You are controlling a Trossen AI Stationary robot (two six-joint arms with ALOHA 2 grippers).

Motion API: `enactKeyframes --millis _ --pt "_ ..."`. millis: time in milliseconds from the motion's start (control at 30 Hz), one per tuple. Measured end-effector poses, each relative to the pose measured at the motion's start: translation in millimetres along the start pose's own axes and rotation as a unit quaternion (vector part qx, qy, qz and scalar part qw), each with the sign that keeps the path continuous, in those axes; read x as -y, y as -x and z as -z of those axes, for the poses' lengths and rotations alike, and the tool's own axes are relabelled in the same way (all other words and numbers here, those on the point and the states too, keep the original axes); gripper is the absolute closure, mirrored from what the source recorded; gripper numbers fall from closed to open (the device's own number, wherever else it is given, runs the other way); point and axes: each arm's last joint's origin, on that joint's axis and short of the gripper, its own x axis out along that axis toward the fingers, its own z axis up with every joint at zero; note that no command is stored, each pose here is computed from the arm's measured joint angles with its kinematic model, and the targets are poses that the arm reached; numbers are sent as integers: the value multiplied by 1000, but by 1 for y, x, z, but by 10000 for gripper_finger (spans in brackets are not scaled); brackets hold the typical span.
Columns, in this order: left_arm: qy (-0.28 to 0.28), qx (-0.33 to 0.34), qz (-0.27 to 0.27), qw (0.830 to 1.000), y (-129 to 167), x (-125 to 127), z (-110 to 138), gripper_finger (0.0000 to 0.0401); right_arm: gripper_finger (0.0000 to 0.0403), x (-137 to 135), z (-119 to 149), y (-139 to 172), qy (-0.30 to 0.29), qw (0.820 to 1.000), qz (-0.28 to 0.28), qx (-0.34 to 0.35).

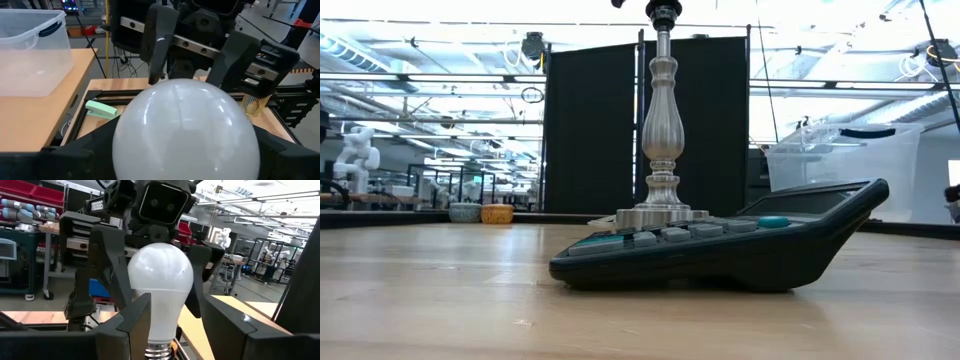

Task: Screw lightbulb
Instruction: Insert the light bulb into the lamp

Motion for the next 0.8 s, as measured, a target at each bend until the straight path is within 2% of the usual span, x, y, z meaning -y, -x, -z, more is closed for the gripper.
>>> enactKeyframes --millis 433,800 --pt "-1 0 1 1000 0 0 0 109 238 -1 0 1 11 1000 2 -5" --pt "2 -4 3 1000 0 1 1 142 238 3 -7 8 21 1000 5 5"
